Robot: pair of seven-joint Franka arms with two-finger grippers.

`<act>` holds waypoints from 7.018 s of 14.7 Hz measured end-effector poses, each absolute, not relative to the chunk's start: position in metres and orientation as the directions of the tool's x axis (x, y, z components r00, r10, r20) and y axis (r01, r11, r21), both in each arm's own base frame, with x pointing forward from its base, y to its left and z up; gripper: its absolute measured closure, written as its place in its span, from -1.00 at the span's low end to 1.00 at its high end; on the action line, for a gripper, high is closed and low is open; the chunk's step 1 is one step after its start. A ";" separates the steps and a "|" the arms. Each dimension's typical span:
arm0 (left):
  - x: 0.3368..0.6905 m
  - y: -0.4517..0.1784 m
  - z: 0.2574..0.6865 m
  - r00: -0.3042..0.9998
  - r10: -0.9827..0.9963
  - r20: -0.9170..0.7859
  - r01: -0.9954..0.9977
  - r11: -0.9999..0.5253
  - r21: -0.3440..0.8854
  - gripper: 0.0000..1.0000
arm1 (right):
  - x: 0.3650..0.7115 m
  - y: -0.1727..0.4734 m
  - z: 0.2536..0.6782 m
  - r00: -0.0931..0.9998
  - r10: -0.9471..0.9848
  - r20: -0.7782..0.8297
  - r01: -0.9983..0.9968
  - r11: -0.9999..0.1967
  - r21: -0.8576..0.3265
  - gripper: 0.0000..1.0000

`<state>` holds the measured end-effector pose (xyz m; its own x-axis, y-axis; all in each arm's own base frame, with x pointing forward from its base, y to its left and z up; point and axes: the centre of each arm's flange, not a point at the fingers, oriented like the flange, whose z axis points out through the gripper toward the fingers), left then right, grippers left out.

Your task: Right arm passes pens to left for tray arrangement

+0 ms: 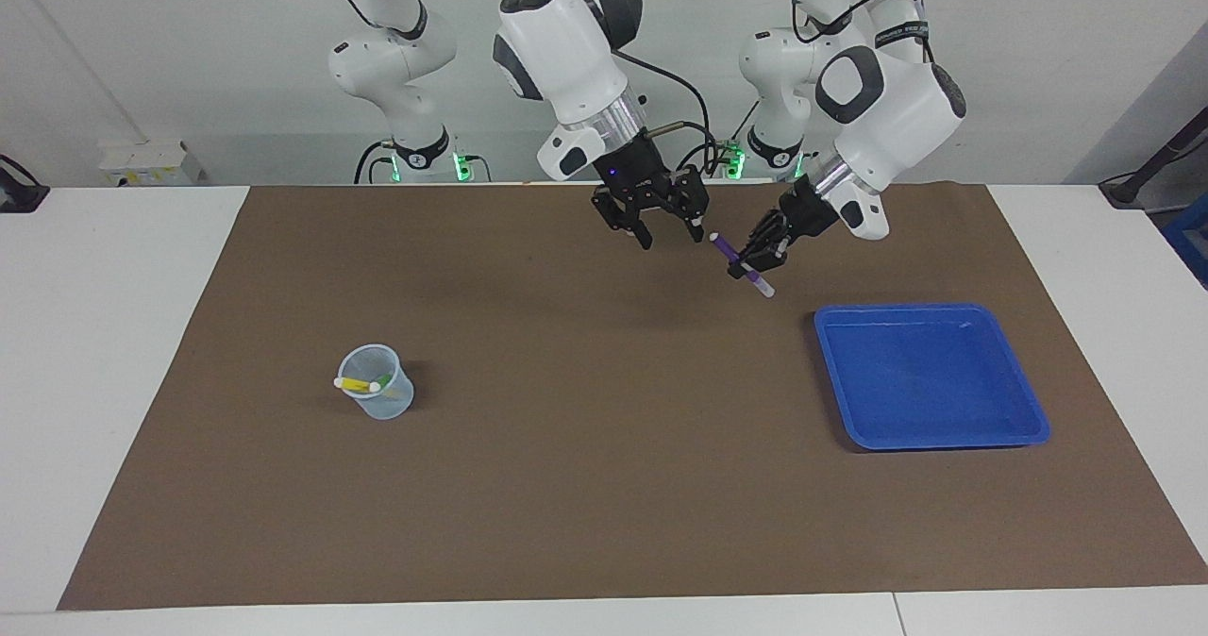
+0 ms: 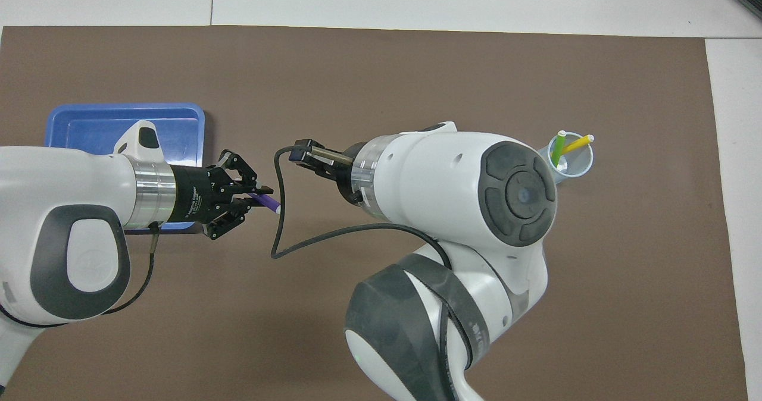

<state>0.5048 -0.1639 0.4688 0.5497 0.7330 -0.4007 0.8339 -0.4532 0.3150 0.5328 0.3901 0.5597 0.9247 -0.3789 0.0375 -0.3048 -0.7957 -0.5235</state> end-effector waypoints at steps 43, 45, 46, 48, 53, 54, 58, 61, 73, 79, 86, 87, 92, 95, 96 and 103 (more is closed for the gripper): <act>0.624 0.003 0.312 0.991 -0.064 0.114 -0.080 -0.986 0.146 0.66 | 0.590 0.042 0.533 0.903 0.427 0.040 0.429 -0.903 -0.028 -1.00; 0.624 0.003 0.311 0.993 -0.049 0.112 -0.066 -0.987 0.148 0.66 | 0.597 0.030 0.527 0.858 0.509 0.071 0.510 -0.860 0.000 -1.00; 0.624 0.003 0.311 0.993 -0.041 0.111 -0.058 -0.987 0.149 0.59 | 0.601 0.025 0.522 0.836 0.542 0.084 0.543 -0.840 0.011 -0.98; 0.624 0.003 0.311 0.993 -0.034 0.110 -0.050 -0.987 0.150 0.43 | 0.608 0.022 0.509 0.811 0.579 0.082 0.580 -0.815 0.016 -0.85; 0.623 0.003 0.310 0.994 -0.029 0.110 -0.045 -0.988 0.150 0.23 | 0.629 0.026 0.480 0.684 0.721 0.113 0.719 -0.692 0.067 -0.71; 0.624 0.003 0.310 0.993 -0.028 0.110 -0.045 -0.988 0.150 0.23 | 0.632 0.027 0.474 0.654 0.748 0.112 0.745 -0.663 0.074 -0.61; 0.625 0.005 0.311 0.993 -0.021 0.118 -0.039 -0.988 0.149 0.08 | 0.638 0.013 0.442 0.537 0.835 0.119 0.826 -0.549 0.128 -0.58; 0.631 0.009 0.321 0.989 -0.013 0.148 -0.035 -0.989 0.146 -0.19 | 0.637 0.005 0.427 0.481 0.871 0.103 0.860 -0.491 0.138 -0.55; 0.641 0.020 0.362 0.967 0.002 0.256 -0.031 -0.992 0.126 -0.98 | 0.628 0.003 0.407 0.227 0.973 -0.034 0.965 -0.220 0.142 -0.09; 0.631 0.023 0.375 0.977 -0.036 0.210 -0.062 -0.991 0.117 -0.98 | 0.629 0.010 0.406 0.084 0.992 -0.097 0.984 -0.067 0.167 -0.01; 0.620 0.030 0.379 0.993 0.051 0.108 0.036 -0.990 0.137 -0.98 | 0.627 0.011 0.396 -0.008 0.994 -0.109 0.985 0.026 0.172 0.07; 0.617 0.029 0.381 0.993 0.080 0.086 0.067 -0.988 0.142 -0.98 | 0.626 0.011 0.396 -0.015 0.994 -0.110 0.985 0.034 0.171 0.11; 0.609 0.023 0.393 0.978 0.206 0.012 0.201 -0.961 0.190 -0.98 | 0.624 0.011 0.390 -0.041 0.993 -0.112 0.983 0.060 0.174 0.22; 0.605 0.019 0.395 0.965 0.260 -0.027 0.261 -0.947 0.190 -0.98 | 0.624 0.011 0.389 -0.042 0.993 -0.112 0.983 0.061 0.172 0.30; 0.604 0.018 0.395 0.959 0.279 -0.044 0.282 -0.941 0.189 -0.98 | 0.624 0.011 0.389 -0.042 0.993 -0.112 0.983 0.061 0.172 0.42; 0.594 0.005 0.395 0.879 0.437 -0.192 0.473 -0.849 0.236 -0.97 | 0.623 0.011 0.392 -0.044 0.992 -0.116 0.982 0.064 0.175 0.62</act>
<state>0.5943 0.0050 0.3945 0.8788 0.4368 -0.1920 0.4734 -0.8486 0.2363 0.6227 0.0107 0.3923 -0.0445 0.9923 -0.1156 0.9824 0.0644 0.1753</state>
